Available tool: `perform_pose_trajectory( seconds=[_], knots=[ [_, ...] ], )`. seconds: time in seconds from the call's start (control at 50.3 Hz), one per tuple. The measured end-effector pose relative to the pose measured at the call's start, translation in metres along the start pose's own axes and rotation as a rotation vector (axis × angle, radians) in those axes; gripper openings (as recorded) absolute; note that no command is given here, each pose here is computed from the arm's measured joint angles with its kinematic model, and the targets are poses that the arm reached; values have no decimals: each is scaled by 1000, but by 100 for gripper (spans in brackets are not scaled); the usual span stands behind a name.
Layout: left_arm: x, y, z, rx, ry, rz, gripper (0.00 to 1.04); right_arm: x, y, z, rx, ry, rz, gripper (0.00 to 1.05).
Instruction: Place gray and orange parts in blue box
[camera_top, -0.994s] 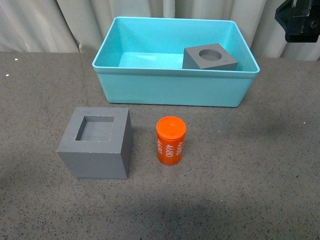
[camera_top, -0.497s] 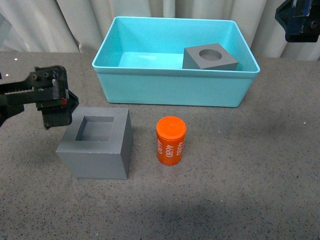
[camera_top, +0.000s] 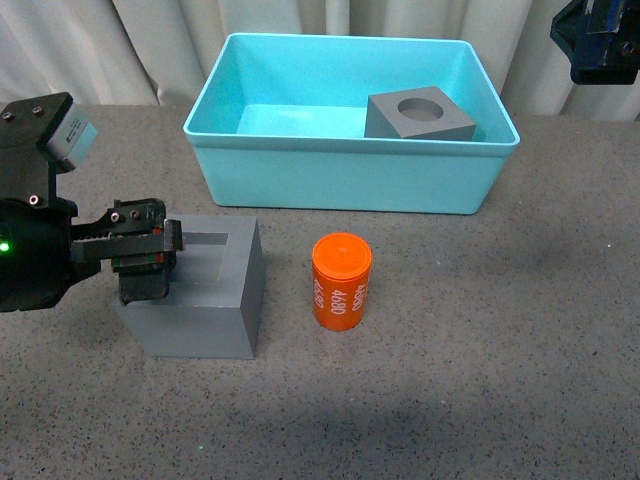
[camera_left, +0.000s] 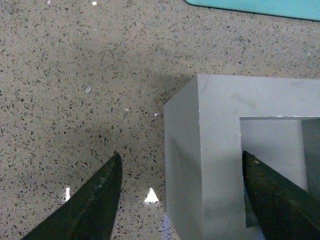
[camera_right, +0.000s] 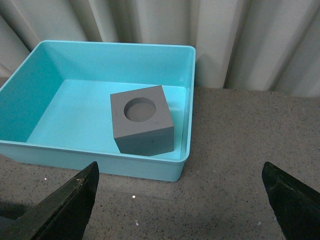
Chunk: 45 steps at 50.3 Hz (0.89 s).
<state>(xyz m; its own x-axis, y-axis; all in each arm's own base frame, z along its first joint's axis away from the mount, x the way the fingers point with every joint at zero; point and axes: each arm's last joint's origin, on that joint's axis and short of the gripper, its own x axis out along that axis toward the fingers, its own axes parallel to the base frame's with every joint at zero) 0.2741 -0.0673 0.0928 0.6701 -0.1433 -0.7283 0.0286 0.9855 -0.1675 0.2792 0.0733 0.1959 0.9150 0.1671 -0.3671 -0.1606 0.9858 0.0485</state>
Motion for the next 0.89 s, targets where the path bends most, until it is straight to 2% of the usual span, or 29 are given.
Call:
perform_pose_trajectory(
  seconds=[0.04, 0.219, 0.278, 0.497, 0.597, 0.776, 0.895],
  knots=[
    [1, 0, -1, 0, 3, 0, 66, 0, 0, 0, 0, 0, 0, 95],
    [1, -4, 0, -2, 4, -21, 30, 0, 0, 0, 0, 0, 0, 95],
    [0, -5, 1, 4, -5, -11, 22, 0, 0, 0, 0, 0, 0, 95],
    [-8, -4, 6, 4, -30, 22, 18, 0, 0, 0, 0, 0, -1, 95],
    [-24, -10, 17, -5, -86, 11, 18, 0, 0, 0, 0, 0, 0, 95],
    [-46, -34, 69, -50, -277, -58, 18, 0, 0, 0, 0, 0, 0, 95],
    [-45, -45, 98, -84, -362, -98, 18, 0, 0, 0, 0, 0, 0, 95]
  ],
)
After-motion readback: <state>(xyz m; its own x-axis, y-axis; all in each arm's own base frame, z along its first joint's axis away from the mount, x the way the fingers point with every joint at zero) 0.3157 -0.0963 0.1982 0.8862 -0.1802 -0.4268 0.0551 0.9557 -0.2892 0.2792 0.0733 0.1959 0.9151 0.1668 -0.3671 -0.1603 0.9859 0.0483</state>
